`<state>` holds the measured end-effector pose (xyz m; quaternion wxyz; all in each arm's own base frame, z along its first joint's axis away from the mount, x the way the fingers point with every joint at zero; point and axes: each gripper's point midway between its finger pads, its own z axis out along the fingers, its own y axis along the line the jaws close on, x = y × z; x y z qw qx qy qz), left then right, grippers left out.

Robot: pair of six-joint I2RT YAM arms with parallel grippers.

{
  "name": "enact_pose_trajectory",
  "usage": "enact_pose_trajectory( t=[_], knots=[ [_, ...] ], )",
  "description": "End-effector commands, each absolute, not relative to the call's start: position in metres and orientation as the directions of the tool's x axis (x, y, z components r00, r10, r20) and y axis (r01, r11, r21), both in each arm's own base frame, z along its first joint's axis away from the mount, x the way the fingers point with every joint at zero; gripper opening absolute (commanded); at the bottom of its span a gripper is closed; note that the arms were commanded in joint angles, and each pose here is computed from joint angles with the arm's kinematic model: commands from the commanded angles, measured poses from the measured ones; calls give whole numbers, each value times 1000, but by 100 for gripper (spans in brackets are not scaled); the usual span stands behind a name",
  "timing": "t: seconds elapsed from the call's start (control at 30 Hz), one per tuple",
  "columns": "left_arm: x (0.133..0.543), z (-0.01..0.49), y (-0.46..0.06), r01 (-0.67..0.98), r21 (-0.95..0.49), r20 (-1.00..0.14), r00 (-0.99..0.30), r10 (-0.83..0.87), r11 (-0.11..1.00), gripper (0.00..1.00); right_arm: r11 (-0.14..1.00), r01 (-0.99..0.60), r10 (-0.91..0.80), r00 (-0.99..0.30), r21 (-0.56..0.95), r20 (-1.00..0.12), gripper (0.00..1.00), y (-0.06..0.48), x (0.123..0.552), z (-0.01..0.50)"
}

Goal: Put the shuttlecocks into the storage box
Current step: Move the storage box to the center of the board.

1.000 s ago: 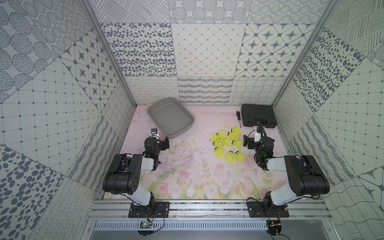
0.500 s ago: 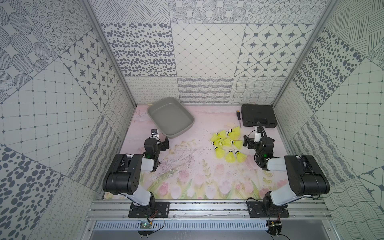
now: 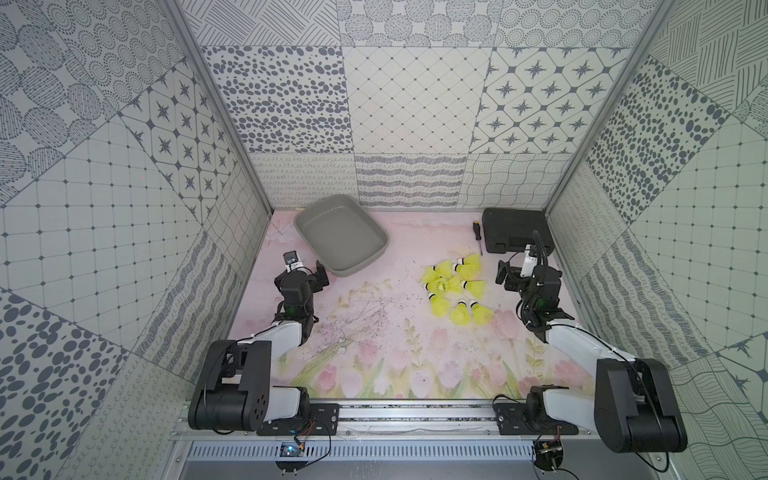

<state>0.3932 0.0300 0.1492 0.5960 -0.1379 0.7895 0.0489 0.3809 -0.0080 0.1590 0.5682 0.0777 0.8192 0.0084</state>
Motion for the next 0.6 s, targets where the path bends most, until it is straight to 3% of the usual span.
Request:
enact_pose_trajectory(
  t=[0.0, 0.2, 0.37, 0.57],
  knots=[
    [382, 126, 49, -456, -107, -854, -413, -317, 883, 100, 980, 146, 185, -399, 137, -898, 100, -8, 369, 160],
    [409, 132, 38, -449, -274, -736, -471, -486, 850, 99, 982, 70, 190, -421, 177, -887, 100, 7, 363, 174],
    [435, 128, 35, -431, -436, -605, -509, -612, 790, 91, 980, 51, 194, -454, 192, -870, 100, 12, 364, 174],
    [453, 118, 30, -429, -463, -530, -567, -631, 775, 87, 977, 42, 205, -466, 210, -861, 100, 16, 365, 175]
  ],
)
